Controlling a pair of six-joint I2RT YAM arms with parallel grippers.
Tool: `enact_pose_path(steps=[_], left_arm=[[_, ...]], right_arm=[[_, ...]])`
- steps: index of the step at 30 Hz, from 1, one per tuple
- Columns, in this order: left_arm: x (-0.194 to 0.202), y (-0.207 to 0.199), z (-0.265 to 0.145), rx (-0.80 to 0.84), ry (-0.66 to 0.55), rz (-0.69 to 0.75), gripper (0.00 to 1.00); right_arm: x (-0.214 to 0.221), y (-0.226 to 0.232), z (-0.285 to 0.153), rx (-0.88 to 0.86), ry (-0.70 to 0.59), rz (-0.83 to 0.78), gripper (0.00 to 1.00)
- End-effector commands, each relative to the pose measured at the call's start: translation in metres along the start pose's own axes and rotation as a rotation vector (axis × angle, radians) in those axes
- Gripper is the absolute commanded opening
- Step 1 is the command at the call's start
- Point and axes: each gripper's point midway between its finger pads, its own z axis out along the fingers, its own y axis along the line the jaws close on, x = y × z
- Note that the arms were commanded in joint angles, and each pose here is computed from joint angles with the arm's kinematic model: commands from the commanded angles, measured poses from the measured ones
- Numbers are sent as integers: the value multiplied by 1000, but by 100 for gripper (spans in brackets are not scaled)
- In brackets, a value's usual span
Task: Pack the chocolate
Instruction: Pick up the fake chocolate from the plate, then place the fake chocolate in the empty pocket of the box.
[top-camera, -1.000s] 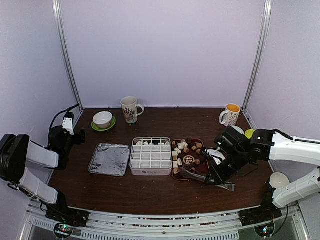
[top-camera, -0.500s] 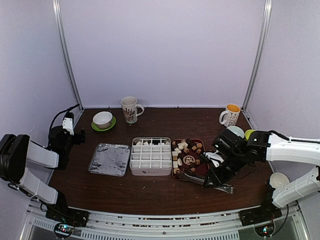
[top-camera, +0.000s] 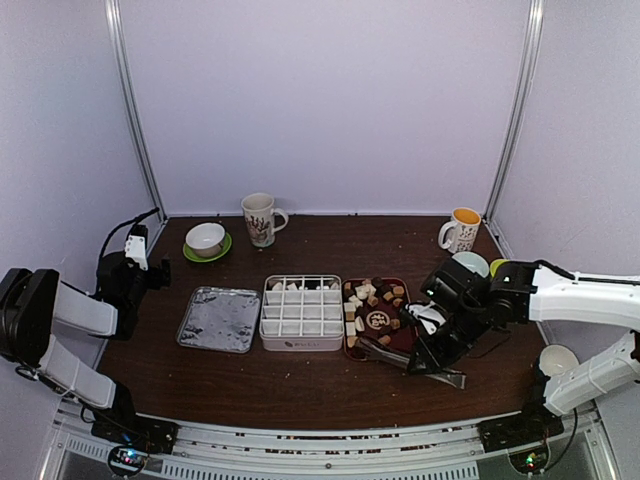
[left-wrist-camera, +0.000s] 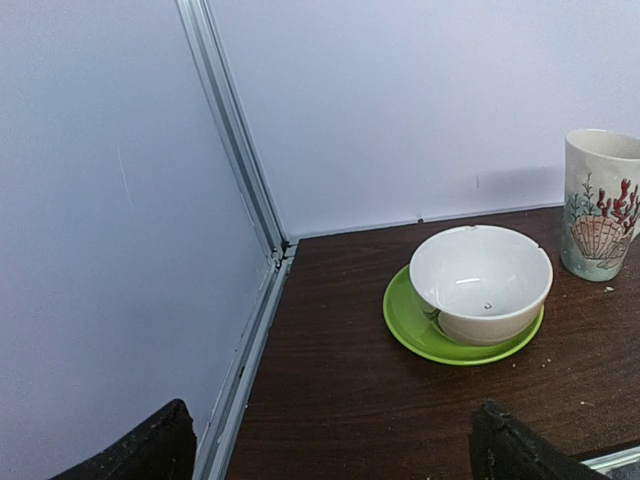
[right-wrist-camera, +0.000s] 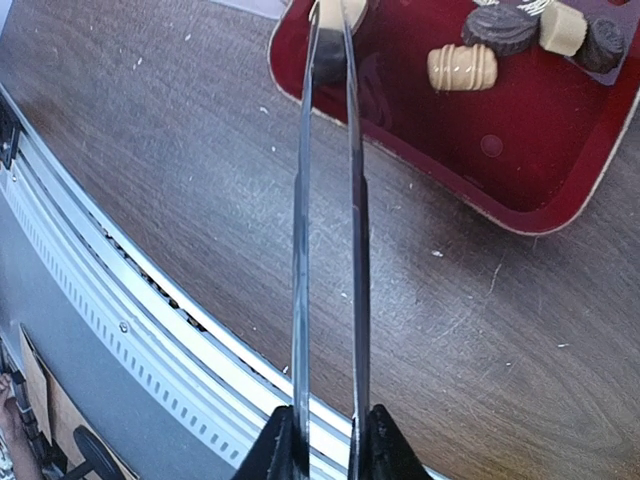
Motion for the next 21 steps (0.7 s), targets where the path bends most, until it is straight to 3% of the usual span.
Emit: enact_pose_path(steps=[1,11,21], left_arm=[[-8,3,0,-7,-38,-12,98],[-7,3,0,-8,-38,-13,98],[-8,4,0,-8,-39,-12,98]], right_arm=[[-22,6,-24,11,-121,-35,22],[-51,11,-60,28,-315,-63,21],[-102,46,-74,-63,-451,-123,20]])
